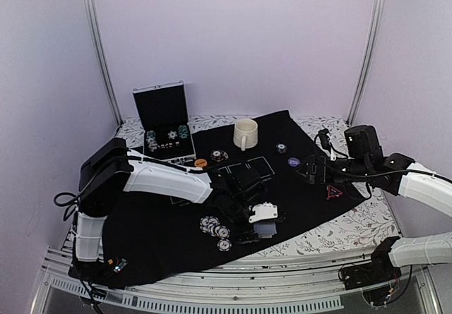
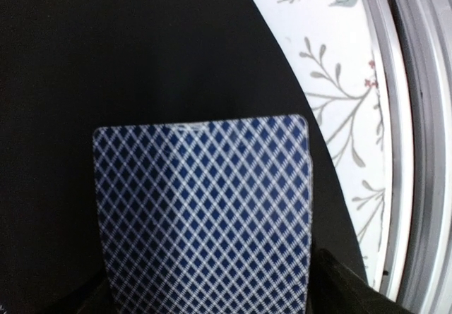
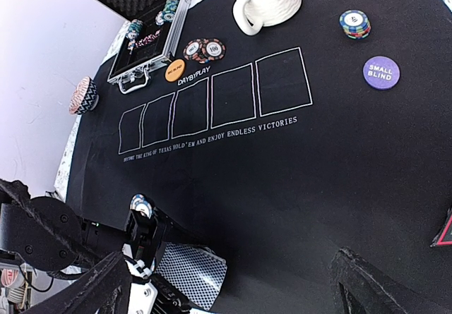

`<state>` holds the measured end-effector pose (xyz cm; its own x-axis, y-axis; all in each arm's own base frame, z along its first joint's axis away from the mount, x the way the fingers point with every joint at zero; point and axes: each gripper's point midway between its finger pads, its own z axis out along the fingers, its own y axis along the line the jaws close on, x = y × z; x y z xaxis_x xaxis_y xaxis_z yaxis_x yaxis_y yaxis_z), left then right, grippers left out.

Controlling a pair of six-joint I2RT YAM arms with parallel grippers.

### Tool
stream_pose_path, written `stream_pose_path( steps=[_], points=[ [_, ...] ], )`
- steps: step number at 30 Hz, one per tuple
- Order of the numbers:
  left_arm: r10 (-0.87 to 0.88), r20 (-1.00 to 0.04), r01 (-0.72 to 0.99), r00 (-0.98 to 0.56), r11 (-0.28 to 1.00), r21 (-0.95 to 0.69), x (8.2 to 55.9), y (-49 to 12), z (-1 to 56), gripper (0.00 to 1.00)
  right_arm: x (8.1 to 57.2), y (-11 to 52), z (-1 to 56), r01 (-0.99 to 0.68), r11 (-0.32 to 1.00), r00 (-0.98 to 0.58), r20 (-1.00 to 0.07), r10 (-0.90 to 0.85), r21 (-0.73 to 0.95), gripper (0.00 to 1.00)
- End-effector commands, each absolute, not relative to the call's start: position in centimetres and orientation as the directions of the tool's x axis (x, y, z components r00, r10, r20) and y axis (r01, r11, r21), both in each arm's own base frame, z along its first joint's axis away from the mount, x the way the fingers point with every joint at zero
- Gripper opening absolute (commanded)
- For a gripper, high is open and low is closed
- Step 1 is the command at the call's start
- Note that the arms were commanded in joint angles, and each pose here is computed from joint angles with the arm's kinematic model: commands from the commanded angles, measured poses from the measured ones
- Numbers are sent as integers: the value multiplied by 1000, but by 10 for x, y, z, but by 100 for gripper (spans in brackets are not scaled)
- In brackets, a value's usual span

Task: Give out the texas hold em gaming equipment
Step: Place the poker card on the poker table mat, then pick up the poker card from the poker table mat.

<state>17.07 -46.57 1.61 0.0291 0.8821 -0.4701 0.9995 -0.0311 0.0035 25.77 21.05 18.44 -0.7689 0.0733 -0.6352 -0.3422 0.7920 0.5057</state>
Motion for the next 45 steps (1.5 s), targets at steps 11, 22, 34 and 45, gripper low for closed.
stream_pose_path(
  steps=[11,22,34,45],
  points=[
    [867,-497,997,43,-71,-38,174,-445,38,75,259,213,188,-361,781,-763,-643,66,509,100],
    [880,-473,997,41,-68,-41,176,-444,26,73,260,215,193,-372,776,-757,-651,66,510,100],
    [888,-459,997,34,-63,-47,180,-444,17,74,259,215,196,-378,772,-753,-655,64,510,100],
    [869,-493,997,42,-68,-35,180,-447,36,54,258,215,198,-380,771,-751,-657,65,511,100]
  ],
)
